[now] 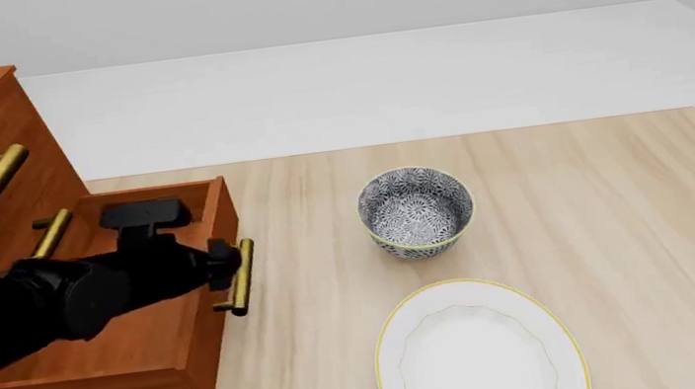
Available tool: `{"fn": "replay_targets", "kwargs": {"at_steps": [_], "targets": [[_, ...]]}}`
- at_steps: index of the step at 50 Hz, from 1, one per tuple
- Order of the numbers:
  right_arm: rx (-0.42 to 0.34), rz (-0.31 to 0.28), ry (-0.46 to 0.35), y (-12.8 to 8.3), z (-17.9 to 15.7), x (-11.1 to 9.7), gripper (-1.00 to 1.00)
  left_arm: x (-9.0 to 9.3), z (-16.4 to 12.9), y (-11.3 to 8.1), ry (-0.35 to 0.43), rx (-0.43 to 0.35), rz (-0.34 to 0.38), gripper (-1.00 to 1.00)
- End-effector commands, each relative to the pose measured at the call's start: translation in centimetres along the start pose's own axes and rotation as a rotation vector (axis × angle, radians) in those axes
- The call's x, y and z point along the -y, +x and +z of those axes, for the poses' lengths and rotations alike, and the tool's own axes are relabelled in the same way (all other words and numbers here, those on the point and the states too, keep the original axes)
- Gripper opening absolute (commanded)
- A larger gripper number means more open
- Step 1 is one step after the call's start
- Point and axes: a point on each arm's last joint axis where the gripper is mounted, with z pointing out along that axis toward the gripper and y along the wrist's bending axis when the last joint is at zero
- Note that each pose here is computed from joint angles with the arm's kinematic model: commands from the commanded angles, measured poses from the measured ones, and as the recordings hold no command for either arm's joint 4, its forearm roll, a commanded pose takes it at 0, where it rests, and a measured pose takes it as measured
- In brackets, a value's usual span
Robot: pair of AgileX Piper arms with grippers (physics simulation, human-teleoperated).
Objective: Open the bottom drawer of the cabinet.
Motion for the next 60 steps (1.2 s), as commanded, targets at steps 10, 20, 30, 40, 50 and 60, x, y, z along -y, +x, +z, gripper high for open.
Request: {"fn": "replay_targets", "kwargs": {"at_steps": [10, 20, 30, 40, 50, 60], "targets": [[0.003, 0.0, 0.0, 0.0, 0.3, 0.0, 1.0, 0.1, -4.5, -2.1, 0.003, 0.082, 0.06, 1.0], [0.001, -0.004, -0.002, 0.0, 0.8, 0.0, 1.0, 0.0, -9.0, -3.4, 0.004, 0.215, 0.106, 1.0], [-0.008, -0.023, -0.029, 0.1, 1.3, -0.1, 1.0, 0.4, -13.6, -3.5, 0.031, 0.371, 0.124, 1.0], [0.021, -0.02, -0.038, 0.1, 1.7, -0.1, 1.0, 0.0, -15.1, -2.0, 0.028, 0.424, 0.126, 1.0], [0.109, -0.053, -0.082, -2.1, 1.5, -0.5, 1.0, -0.4, -19.0, 0.0, 0.023, 0.587, 0.178, 1.0], [0.174, -0.084, -0.113, -4.5, 0.8, -0.8, 1.0, -0.7, -23.3, 1.6, 0.007, 0.759, 0.205, 1.0]]}}
